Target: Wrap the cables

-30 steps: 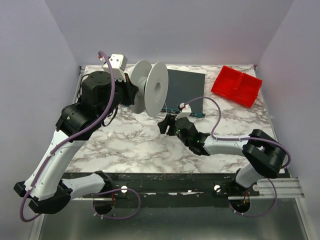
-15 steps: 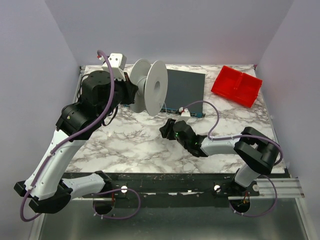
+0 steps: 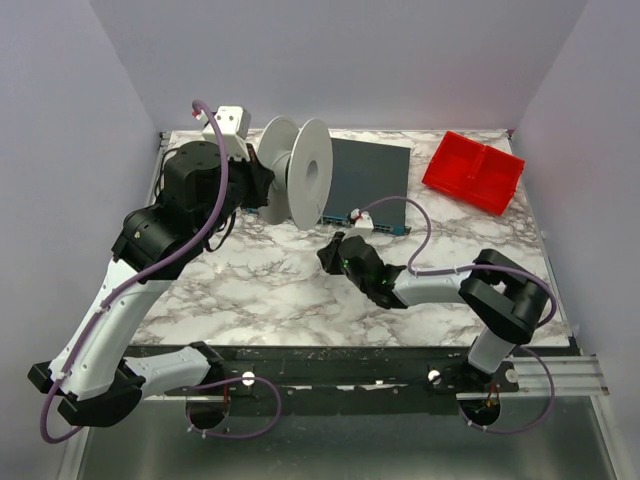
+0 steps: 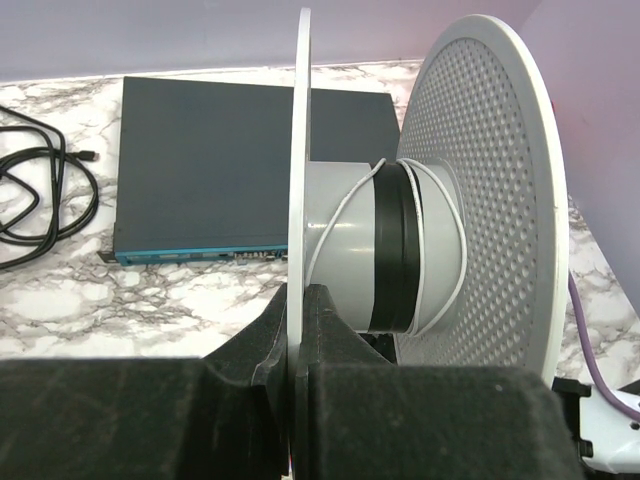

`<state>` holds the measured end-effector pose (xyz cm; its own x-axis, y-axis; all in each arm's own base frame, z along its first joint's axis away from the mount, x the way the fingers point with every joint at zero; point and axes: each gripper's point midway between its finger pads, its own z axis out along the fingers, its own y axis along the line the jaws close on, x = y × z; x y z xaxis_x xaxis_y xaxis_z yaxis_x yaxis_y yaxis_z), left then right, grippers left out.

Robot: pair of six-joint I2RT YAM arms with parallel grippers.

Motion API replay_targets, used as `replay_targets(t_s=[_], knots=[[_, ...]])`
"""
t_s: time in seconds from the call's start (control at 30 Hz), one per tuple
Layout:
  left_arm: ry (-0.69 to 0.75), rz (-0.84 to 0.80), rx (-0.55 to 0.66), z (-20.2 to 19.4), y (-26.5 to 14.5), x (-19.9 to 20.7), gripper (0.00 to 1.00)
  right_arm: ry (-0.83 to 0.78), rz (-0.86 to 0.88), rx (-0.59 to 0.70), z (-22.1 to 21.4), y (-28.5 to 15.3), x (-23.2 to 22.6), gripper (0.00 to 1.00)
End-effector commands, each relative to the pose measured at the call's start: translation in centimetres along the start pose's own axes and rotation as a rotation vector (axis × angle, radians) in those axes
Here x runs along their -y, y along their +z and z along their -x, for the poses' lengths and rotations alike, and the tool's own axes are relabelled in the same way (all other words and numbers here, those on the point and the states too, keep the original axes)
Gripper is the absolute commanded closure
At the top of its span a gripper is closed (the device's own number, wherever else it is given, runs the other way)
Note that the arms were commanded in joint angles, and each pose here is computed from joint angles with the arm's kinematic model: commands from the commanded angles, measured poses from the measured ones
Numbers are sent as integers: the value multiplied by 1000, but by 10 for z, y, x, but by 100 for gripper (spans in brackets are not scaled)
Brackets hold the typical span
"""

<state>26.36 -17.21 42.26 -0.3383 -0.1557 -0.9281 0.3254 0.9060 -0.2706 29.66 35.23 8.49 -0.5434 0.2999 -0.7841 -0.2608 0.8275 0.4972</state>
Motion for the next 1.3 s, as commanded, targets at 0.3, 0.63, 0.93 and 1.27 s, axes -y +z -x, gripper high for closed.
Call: replay_targets(t_s=[0.3,0.63,0.93,1.27], knots=[[-162,259,182,33,20,-45,100,-138,-28,-54,-9,-44,-15,99],[-103,421,181,28,54,-80,100,-431,33,-68,-9,-109,-78,99],[33,480,131,3,87,-101,100,-451,30,132,98,-170,-115,99],[125,311,42,-46,92,-70,100,-552,-98,254,201,-150,-113,99]])
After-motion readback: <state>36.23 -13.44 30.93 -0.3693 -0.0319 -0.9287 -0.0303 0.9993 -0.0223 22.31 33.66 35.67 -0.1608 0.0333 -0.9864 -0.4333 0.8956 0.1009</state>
